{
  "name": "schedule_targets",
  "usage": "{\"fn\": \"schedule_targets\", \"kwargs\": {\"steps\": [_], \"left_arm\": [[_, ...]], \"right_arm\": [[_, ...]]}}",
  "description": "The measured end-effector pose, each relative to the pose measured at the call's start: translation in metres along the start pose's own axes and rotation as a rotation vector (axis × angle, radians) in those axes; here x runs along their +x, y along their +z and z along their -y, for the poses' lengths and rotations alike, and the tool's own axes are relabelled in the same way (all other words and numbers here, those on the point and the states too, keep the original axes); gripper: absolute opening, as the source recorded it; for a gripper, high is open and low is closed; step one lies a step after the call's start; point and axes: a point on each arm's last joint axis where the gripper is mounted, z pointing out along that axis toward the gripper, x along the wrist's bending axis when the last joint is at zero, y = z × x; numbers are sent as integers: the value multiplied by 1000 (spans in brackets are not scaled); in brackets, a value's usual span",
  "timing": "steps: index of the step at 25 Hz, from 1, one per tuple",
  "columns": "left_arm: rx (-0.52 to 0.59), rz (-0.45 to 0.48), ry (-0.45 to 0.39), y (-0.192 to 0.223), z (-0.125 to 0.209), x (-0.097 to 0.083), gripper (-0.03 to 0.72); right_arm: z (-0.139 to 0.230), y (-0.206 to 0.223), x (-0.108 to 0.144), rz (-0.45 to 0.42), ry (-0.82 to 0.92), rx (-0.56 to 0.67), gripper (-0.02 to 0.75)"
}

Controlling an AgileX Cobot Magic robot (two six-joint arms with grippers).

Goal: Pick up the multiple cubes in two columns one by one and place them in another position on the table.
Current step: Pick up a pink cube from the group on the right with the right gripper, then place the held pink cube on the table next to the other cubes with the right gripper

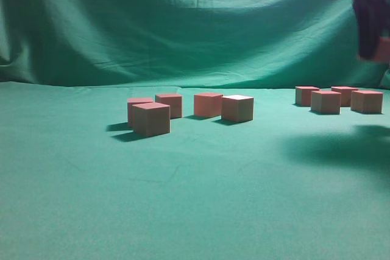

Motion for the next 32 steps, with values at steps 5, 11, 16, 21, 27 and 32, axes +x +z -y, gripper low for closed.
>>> {"fn": "schedule_targets", "kwargs": {"steps": [5,11,16,21,27,32], "left_arm": [[0,0,0,0,0,0,0],[0,0,0,0,0,0,0],[0,0,0,0,0,0,0],[0,0,0,0,0,0,0],[0,0,0,0,0,0,0],[0,0,0,0,0,0,0]], "right_arm": [[14,-33,64,-74,-192,-40,265],[42,-30,144,-169,-548,0,265],[62,-10,189,-203,-849,28,265],[68,16,200,-204,-965,80,265],[64,32,206,-203,-972,60,265],[60,43,210,-203,-971,38,265]]}}
